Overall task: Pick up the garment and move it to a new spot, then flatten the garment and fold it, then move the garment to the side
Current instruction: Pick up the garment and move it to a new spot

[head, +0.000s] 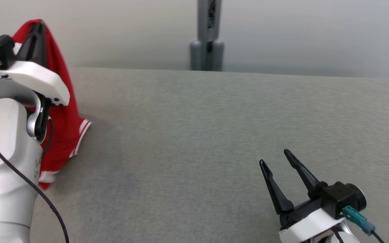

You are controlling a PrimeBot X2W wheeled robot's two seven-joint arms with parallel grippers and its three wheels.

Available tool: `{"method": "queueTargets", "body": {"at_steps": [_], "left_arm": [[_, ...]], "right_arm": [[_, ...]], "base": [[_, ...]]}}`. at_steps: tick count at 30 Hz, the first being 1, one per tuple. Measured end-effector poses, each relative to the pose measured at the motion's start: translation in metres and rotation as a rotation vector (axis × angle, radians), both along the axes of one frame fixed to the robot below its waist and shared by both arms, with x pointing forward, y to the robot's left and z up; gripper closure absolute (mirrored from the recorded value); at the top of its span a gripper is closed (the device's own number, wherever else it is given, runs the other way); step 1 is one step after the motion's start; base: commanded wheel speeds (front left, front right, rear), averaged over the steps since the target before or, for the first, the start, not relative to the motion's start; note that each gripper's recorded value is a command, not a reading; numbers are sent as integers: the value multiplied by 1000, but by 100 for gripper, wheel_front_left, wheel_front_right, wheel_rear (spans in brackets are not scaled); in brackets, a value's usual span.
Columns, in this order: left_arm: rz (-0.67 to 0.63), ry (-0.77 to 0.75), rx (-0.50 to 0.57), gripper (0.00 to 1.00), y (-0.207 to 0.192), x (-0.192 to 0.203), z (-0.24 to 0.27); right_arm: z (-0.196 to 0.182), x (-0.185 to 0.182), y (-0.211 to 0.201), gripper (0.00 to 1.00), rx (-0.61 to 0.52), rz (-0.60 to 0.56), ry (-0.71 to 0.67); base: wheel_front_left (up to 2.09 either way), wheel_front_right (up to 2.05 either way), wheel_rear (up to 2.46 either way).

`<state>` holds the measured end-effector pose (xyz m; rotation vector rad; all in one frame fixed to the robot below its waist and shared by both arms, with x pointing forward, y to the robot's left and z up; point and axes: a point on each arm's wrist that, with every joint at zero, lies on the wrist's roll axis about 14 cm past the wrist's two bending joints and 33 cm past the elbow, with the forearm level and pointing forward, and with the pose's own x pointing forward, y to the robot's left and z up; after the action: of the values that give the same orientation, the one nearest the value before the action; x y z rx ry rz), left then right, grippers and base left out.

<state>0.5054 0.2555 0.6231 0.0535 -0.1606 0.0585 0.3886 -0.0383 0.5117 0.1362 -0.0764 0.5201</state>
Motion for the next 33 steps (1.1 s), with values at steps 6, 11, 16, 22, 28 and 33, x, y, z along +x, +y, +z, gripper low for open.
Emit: {"method": "queueTargets", "body": {"at_steps": [6,11,16,22,28,33], "left_arm": [[-214,-31,53,100,-82,12,30],[-401,-49,81,100,-158,13,42],[-580,-87,97,100,-232,6,54],[-806,-111,134,100,-320,-19,55],[-961,-105,240,100,-371,-47,42],[-1049,-36,293,100,-385,-74,7]], "right_arm": [[5,-17,-41,0,4,-130,-6],[5,-34,-80,0,0,-251,-6],[7,-51,-118,0,-4,-374,-12],[9,-73,-154,0,-5,-498,-19],[12,-87,-173,0,1,-571,-25],[8,-88,-172,0,7,-568,-13]], "base": [[0,0,0],[0,0,0],[0,0,0],[0,0,0],[0,0,0],[0,0,0]]}}
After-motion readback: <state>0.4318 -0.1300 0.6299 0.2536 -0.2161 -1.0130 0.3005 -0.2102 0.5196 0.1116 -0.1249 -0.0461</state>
